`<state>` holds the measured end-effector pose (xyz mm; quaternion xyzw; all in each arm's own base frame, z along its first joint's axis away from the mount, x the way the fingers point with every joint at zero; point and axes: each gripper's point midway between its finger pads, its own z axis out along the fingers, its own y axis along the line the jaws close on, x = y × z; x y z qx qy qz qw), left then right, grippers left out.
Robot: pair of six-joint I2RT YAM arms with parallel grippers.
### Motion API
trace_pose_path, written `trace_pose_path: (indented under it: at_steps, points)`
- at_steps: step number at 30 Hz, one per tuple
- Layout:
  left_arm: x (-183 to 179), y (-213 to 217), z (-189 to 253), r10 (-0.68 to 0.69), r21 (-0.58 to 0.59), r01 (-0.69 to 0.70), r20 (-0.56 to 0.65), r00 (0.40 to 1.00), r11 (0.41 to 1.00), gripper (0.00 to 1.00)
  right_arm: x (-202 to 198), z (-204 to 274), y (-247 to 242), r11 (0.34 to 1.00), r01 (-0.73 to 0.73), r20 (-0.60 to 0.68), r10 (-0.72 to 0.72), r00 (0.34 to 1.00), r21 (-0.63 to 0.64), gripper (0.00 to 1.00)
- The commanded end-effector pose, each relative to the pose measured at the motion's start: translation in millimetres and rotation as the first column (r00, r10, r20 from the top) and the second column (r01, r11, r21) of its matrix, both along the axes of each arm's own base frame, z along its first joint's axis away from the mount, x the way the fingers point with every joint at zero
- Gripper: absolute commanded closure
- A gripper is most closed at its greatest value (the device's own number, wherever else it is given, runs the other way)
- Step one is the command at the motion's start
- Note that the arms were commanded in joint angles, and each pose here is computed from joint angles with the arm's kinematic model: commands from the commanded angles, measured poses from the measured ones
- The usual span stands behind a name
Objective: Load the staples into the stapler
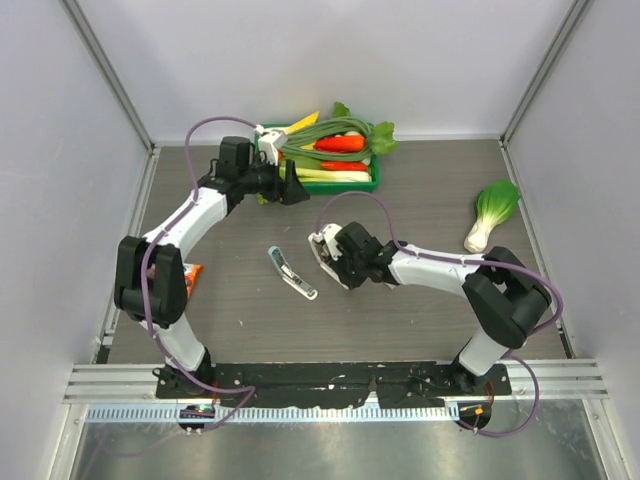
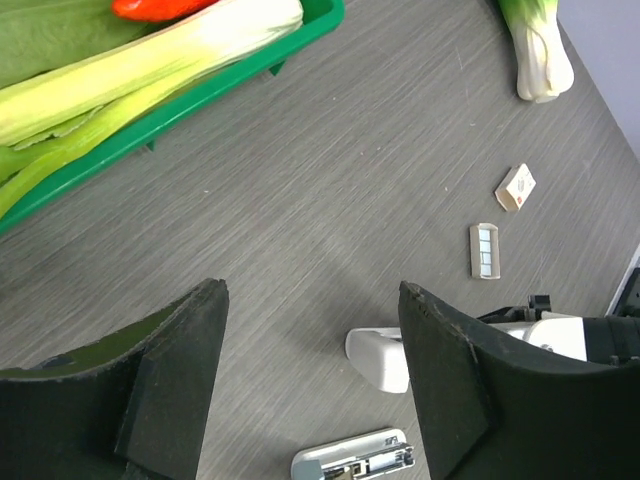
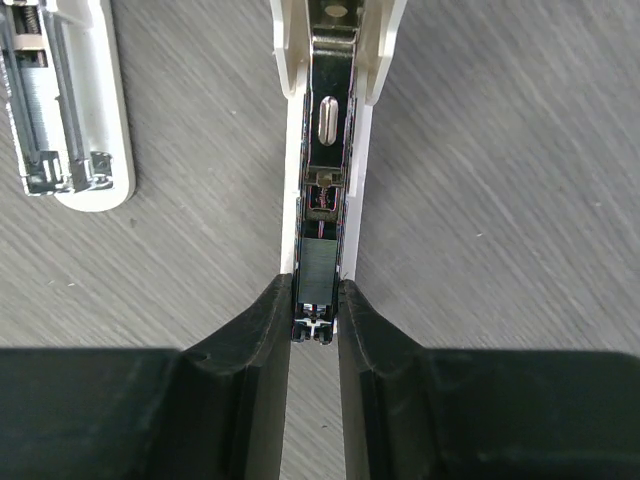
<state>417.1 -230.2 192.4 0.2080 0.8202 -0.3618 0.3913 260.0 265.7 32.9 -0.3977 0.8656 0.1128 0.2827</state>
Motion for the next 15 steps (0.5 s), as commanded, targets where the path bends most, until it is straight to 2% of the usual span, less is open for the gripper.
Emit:
trace_pose_path:
  at_steps: [1, 6, 8, 15]
  points:
    - [7.3, -13.3, 19.0, -0.051, -0.040, 0.053, 0.037, 0.998, 0.998, 0.30, 31.4, 8.4, -10.9, 0.999, 0.039, 0.110, -0.038, 0.993, -0.009, 0.82]
    - [9.0, -23.7, 18.8, -0.104, -0.072, 0.105, 0.016, 0.994, 0.992, 0.44, 59.9, 12.4, -20.1, 0.998, 0.053, 0.148, -0.057, 0.987, 0.034, 0.83]
    - [10.9, -25.5, 9.8, -0.112, -0.073, 0.111, -0.009, 0.994, 0.991, 0.47, 64.2, 17.2, -15.5, 0.998, 0.010, 0.167, -0.021, 0.986, 0.067, 0.83]
    - [22.4, -38.8, -8.0, -0.131, -0.064, 0.127, -0.072, 0.989, 0.990, 0.48, 75.7, 26.9, -14.7, 0.989, -0.072, 0.242, 0.038, 0.970, 0.132, 0.84]
